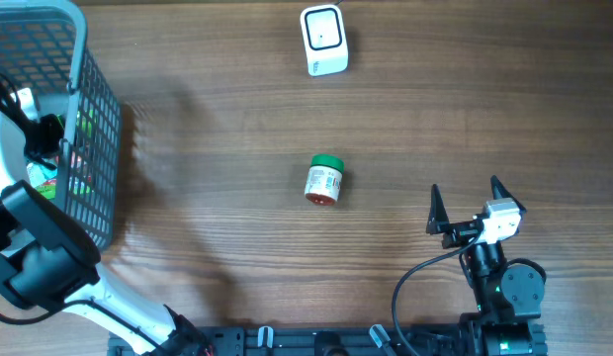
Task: Scan the item barcode
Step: 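Grasp the white tissue pack and Kleenex roll with the left gripper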
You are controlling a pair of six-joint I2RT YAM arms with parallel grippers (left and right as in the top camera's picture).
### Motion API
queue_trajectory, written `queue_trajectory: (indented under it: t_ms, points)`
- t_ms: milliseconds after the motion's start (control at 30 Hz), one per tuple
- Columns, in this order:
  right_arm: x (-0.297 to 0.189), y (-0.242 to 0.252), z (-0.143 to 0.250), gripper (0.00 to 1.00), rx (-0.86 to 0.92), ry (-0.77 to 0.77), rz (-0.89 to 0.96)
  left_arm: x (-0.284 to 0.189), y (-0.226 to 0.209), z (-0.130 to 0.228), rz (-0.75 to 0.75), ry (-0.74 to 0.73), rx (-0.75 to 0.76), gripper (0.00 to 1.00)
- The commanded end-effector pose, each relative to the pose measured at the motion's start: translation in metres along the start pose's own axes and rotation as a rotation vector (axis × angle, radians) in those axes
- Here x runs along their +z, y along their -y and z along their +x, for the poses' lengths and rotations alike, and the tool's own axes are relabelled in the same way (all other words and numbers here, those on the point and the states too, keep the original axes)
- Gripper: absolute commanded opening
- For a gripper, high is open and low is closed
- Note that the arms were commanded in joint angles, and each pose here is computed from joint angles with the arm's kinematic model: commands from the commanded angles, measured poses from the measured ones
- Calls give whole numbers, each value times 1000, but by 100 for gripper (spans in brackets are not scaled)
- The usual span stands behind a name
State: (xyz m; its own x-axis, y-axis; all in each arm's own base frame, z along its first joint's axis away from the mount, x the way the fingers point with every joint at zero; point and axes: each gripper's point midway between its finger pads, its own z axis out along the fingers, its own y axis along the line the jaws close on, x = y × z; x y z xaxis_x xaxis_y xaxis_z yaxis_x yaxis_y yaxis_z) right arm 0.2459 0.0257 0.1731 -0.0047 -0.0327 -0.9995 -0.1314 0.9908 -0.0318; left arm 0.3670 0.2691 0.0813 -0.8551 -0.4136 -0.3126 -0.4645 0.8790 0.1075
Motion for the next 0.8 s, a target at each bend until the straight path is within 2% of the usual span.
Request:
queue_trajectory:
  t_ms: [0,133,300,767]
  points:
    - [0,-1,-2,100,-18,10,-9,3,-9,2,-24,-11,-28,100]
    - [0,-1,-2,100,-18,10,-9,4,-15,3,-20,-7,-45,100]
    - [0,-1,-2,100,-18,10,-9,9,-10,3,66,9,-69,100]
    - [0,-1,-2,100,-18,10,-9,33,-21,13,67,-32,-100,100]
